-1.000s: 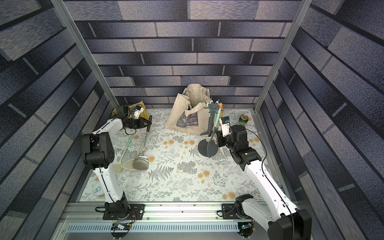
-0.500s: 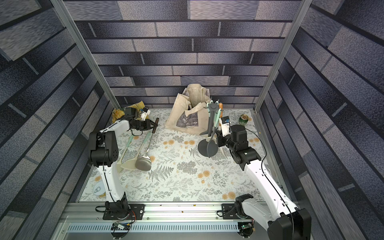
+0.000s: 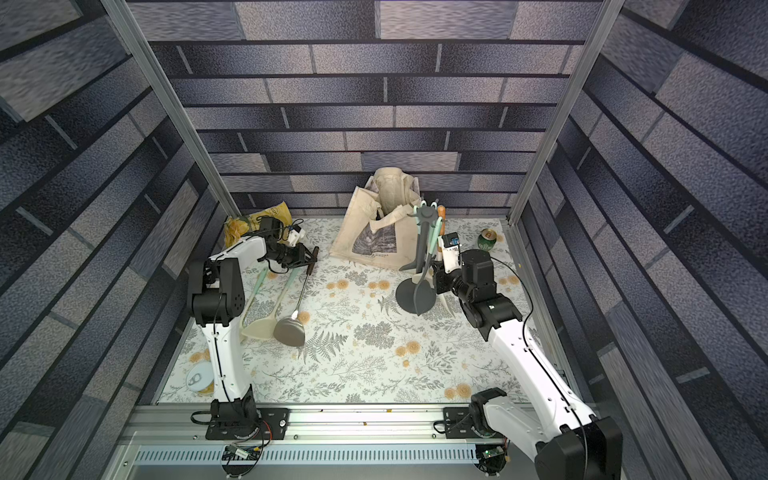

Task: Take the spatula off the kitchen utensil rack
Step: Place the spatula at the center of the board.

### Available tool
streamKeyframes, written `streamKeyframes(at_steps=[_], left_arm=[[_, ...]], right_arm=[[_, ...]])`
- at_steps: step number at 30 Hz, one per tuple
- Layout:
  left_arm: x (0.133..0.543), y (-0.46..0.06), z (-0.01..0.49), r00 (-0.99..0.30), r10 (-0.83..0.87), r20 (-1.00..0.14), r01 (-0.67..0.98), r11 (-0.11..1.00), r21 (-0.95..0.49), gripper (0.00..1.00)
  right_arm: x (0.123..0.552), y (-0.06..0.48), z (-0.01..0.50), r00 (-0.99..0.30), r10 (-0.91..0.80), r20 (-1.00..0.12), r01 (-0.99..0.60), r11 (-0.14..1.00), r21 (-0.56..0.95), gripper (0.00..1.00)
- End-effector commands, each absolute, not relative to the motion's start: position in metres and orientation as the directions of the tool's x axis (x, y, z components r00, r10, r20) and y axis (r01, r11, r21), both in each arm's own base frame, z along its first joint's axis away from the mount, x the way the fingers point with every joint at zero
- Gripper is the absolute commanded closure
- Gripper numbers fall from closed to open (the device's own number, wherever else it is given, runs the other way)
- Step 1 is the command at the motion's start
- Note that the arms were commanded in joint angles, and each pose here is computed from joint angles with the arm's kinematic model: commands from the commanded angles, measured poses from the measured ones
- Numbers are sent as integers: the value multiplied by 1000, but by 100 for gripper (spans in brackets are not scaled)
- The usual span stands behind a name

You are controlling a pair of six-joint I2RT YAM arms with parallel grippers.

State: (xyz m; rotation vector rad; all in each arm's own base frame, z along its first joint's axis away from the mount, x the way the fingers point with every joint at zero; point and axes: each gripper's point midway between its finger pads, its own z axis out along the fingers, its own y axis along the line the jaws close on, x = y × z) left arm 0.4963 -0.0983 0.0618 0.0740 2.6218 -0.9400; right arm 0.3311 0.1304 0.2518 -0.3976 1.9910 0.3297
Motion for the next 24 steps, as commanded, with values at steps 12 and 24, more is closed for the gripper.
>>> streamKeyframes(at_steps=[12, 24], left_arm=[[481, -69, 47, -971, -102, -216, 18, 870, -493, 89], [475, -41, 36, -975, -150, -167, -63, 896, -440, 81]], right_arm=[[322, 126, 224, -488, -163, -857, -406, 912, 58, 90], [321, 126, 225, -489, -164, -857, -407, 911, 58, 90]])
